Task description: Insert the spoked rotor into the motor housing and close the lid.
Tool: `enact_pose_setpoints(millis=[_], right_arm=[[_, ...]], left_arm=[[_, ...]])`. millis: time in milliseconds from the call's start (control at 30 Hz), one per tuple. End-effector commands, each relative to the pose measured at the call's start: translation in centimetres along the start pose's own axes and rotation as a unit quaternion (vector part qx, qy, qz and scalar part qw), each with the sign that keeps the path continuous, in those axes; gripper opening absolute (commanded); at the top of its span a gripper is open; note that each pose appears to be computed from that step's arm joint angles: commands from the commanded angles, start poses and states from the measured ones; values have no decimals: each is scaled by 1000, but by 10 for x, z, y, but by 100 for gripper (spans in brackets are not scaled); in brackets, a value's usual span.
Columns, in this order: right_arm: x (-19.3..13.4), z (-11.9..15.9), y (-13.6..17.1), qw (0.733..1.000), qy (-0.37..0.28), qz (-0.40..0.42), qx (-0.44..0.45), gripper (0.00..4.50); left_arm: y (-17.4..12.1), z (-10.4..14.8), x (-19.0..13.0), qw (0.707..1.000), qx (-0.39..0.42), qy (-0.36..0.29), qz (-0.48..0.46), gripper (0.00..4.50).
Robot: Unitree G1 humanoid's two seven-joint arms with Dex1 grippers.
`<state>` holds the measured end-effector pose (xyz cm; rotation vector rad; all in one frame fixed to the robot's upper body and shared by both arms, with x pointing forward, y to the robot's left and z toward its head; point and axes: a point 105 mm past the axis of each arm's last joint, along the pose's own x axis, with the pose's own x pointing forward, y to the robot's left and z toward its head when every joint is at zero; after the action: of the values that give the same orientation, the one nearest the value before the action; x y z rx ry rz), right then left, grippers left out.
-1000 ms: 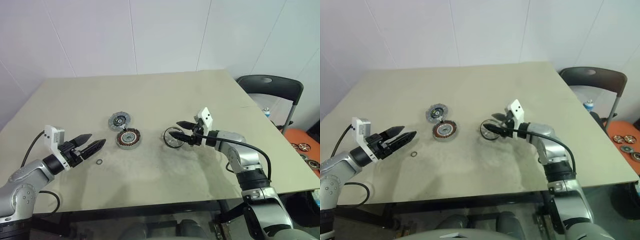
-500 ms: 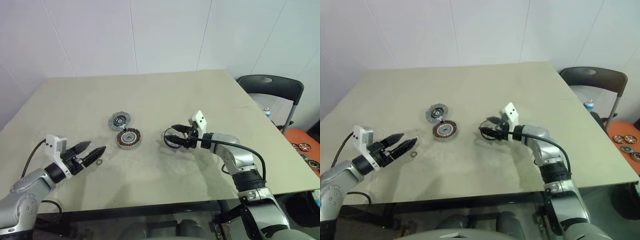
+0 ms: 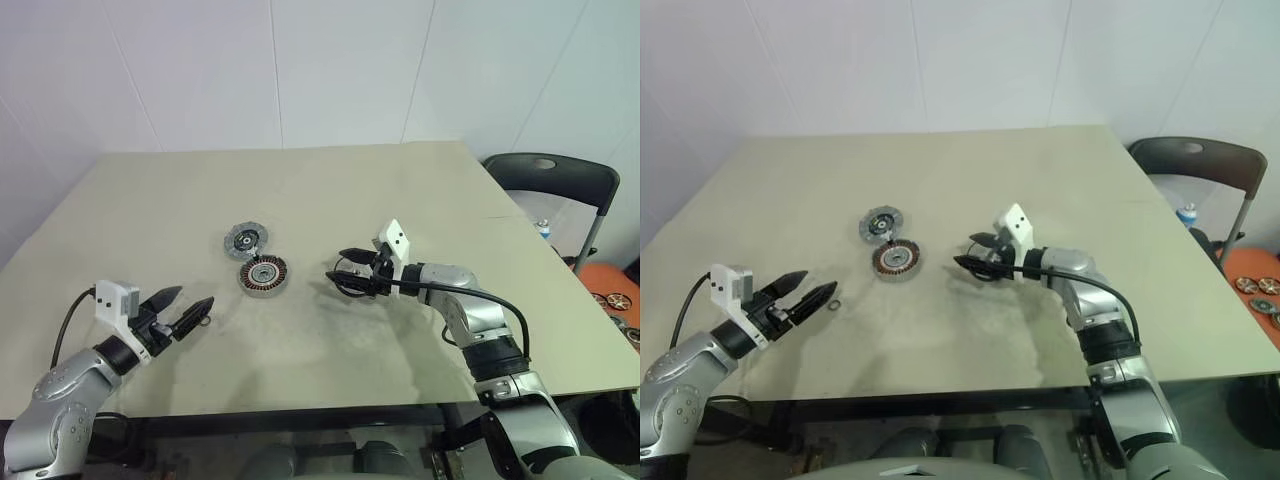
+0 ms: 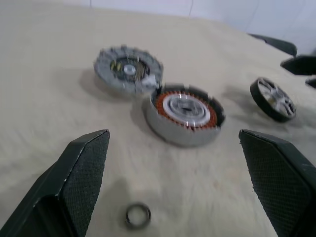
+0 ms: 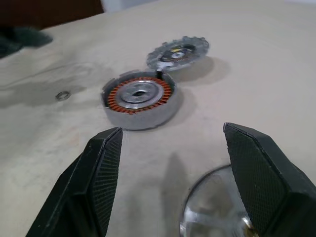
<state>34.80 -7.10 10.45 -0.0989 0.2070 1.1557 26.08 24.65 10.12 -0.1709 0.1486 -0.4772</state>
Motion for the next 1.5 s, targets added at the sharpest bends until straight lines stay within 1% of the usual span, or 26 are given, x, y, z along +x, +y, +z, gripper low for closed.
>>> enact_pose_setpoints(millis=[33,133,267,333,433,567,733,833,933,1100,1200,1333,1500], right_arm=[[20,45,16,992,-16,81,-93,343],[42,63,25,983,-15,134,-122,343],[68,70,38,974,-11,182,-137,343],[76,65,40,971,-2,192,-143,343],[89,47,47,965,29,214,-150,343],[98,36,51,959,46,229,-162,343],[111,28,53,947,63,221,-226,343],[124,32,59,939,61,211,-263,343],[131,30,63,925,67,207,-311,343],[134,34,66,929,56,209,-299,343],[131,28,68,925,62,223,-301,343],[135,17,60,925,82,180,-324,343],[136,5,57,912,108,168,-358,343]], left_arm=[[1,20,0,1000,16,-23,-9,447],[1,23,3,999,16,-26,-11,447],[-2,26,5,999,13,-33,-13,447],[-4,26,4,999,13,-36,-12,447],[-5,25,0,999,11,-38,-6,447],[-6,24,-5,999,9,-39,3,447],[-6,24,-7,999,8,-40,8,447],[-8,26,-8,999,8,-43,10,447],[-8,26,-7,999,8,-41,9,447],[-7,26,-3,999,17,-30,2,447],[-2,32,-2,999,18,-35,1,447],[1,35,1,999,19,-42,5,447],[-5,33,3,999,15,-41,-2,447]])
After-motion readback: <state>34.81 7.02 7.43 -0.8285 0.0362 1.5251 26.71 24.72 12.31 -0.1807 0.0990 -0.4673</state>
